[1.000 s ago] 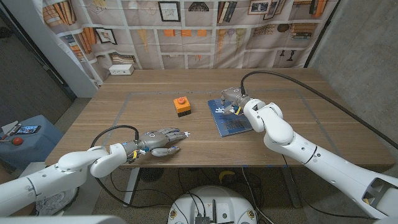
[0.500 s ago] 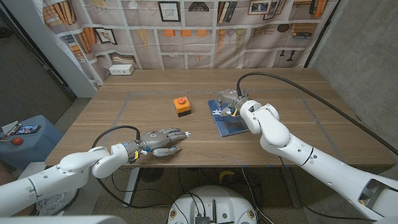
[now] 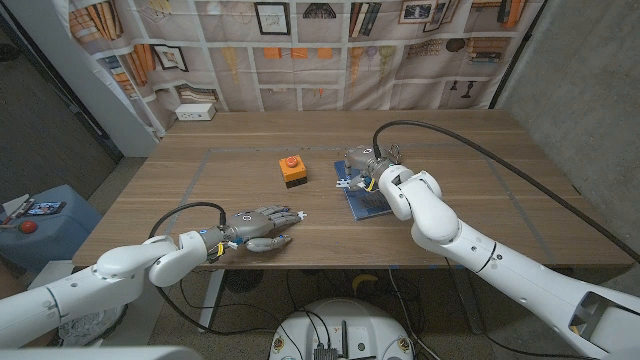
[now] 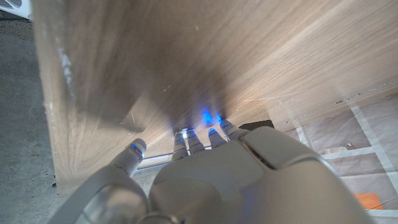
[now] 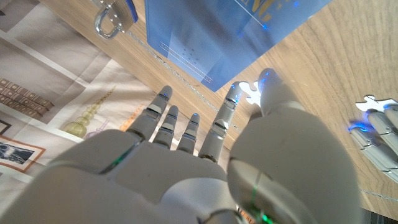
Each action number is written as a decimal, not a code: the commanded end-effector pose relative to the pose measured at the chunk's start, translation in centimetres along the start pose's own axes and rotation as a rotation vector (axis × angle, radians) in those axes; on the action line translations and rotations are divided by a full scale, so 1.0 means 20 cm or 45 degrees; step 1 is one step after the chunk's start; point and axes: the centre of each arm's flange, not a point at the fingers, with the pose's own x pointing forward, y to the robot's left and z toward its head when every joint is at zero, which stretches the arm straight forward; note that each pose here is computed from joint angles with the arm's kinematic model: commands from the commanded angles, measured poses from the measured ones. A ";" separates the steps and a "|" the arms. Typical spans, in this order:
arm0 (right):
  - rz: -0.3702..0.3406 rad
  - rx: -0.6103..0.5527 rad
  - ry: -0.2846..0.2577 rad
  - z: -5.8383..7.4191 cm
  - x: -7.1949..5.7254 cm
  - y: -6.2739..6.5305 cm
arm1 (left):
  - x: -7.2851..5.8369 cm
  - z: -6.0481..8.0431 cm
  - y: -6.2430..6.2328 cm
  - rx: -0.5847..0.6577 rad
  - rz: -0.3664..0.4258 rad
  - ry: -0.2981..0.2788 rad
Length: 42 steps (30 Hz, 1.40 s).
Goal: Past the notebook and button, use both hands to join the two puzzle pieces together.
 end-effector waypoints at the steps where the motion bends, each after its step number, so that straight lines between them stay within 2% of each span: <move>1: 0.001 -0.020 -0.006 0.10 -0.01 0.00 | 0.00 0.00 -0.01 -0.006 -0.017 0.001; 25: 0.001 0.004 -0.030 0.22 -0.01 0.05 | -0.01 0.02 -0.01 -0.016 -0.018 0.024; 42: -0.024 -0.052 0.015 0.31 0.02 0.10 | 0.00 0.03 -0.03 -0.019 -0.022 0.054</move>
